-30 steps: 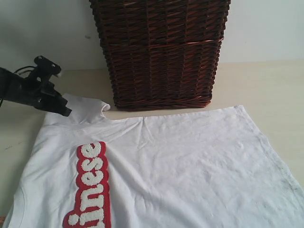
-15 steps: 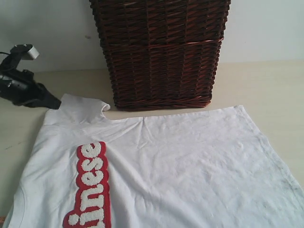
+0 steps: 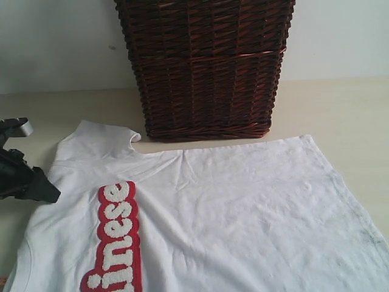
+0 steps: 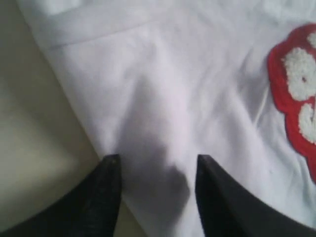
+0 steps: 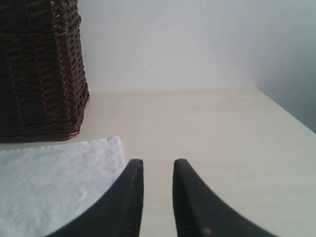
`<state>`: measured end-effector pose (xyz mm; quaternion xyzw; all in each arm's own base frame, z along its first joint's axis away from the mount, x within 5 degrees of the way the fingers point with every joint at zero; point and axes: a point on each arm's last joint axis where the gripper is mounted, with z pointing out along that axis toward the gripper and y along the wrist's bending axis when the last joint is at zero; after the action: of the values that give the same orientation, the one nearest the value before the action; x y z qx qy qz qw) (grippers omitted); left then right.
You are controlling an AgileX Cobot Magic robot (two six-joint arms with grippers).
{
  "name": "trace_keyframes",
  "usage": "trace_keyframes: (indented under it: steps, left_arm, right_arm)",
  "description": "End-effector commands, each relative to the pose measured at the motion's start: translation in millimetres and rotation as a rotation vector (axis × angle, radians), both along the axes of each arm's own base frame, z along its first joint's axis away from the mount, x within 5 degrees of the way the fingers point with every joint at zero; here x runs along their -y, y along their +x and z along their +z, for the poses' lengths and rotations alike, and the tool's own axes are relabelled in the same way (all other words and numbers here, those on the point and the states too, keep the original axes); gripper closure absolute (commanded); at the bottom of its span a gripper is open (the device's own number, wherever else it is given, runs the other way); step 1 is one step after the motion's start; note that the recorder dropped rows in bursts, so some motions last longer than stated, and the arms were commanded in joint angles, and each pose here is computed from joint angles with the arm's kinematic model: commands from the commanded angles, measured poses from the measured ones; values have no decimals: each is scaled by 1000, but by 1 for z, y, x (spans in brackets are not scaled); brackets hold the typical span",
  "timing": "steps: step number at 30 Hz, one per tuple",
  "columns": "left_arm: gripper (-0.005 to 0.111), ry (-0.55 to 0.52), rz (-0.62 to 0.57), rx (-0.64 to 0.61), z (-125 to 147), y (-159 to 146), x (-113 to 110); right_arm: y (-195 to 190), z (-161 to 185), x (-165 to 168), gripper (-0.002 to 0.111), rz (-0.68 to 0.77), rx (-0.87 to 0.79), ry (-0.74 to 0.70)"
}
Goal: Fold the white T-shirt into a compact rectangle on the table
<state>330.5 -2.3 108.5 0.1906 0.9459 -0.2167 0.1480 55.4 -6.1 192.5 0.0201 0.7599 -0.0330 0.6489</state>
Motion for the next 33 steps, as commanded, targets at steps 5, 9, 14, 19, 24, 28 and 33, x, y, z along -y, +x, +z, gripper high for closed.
trace_keyframes:
  steps: [5,9,14,19,24,28,33]
  left_arm:
    - [106,-13,-1,63,3,4,1]
    - [107,6,3,105,20,3,-4]
    - [107,-74,93,249,62,5,-7]
    - [107,-54,-123,218,60,-4,19]
    - [107,12,-283,196,45,-8,51]
    - [106,34,-340,207,37,-8,78]
    - [79,74,-365,229,28,-8,95]
  right_arm:
    - [0,-1,0,85,3,5,-8]
    - [0,-1,0,85,3,5,-8]
    - [0,-1,0,85,3,5,-8]
    - [0,-1,0,85,3,5,-8]
    - [0,-1,0,85,3,5,-8]
    - [0,-1,0,85,3,5,-8]
    - [0,-1,0,85,3,5,-8]
